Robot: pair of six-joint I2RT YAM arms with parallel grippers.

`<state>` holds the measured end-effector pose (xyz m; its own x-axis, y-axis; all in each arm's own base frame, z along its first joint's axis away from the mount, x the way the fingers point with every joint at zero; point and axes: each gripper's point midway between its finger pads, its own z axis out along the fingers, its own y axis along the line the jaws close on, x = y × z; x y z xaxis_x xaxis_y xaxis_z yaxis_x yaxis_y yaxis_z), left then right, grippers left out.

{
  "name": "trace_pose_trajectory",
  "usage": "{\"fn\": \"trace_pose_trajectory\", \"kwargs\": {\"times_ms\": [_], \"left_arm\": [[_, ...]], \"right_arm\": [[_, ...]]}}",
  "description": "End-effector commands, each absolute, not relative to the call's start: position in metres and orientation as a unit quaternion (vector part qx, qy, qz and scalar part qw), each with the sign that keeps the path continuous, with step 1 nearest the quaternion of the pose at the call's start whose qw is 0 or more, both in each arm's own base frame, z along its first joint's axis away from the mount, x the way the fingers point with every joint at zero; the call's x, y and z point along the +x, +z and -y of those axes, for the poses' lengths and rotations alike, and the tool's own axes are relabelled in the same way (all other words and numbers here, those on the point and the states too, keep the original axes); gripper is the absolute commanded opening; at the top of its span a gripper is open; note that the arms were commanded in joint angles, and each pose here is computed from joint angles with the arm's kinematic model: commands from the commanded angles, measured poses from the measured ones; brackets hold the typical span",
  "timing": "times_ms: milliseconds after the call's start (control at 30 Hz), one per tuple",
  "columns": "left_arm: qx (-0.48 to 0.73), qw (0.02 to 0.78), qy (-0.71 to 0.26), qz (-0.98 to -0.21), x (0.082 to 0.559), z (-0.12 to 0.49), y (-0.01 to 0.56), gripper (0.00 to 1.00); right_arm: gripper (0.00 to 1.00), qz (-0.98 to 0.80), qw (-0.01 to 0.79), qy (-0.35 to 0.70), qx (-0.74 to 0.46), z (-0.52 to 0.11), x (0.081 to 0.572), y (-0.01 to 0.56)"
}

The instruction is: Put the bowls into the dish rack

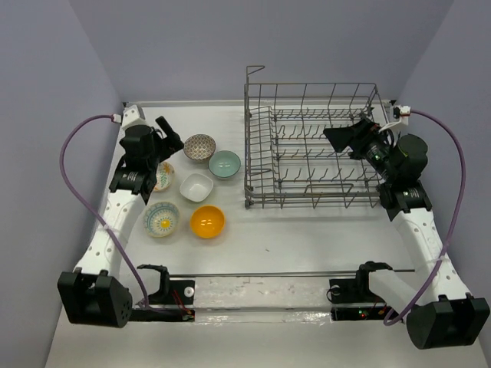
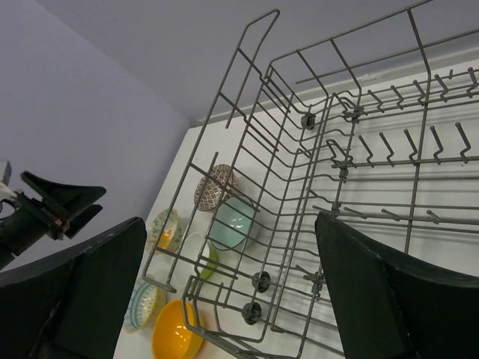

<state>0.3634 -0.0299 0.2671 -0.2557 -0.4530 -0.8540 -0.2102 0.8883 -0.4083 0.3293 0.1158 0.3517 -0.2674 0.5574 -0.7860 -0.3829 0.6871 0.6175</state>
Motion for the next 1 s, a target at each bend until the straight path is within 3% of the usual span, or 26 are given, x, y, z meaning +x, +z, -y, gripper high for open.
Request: {"fn": "trace_pose_trajectory", "kwargs": {"times_ms": [0, 433, 600, 967], "left_arm": [[-0.237, 0.565, -0.110, -0.783, 0.384, 0.029, 0.278, 0.99], [-0.273, 0.464, -0.069, -0.840, 0.473, 0.035, 0.206, 0.88], [-0.271, 0.418, -0.053, -0.866, 0.498, 0.040, 0.175, 0.79], [-0.276, 0.372, -0.033, -0.886, 0.503, 0.040, 0.122, 0.70]], "right_arm": [[1.00, -0.674, 0.623, 0.393, 0.050, -0.115, 0.329, 0.383], [1.00, -0.707, 0.590, 0.383, 0.073, -0.113, 0.334, 0.365], [1.00, -0.713, 0.584, 0.379, 0.079, -0.112, 0.337, 0.357], [1.00, -0.727, 0.574, 0.366, 0.089, -0.109, 0.341, 0.342]]}}
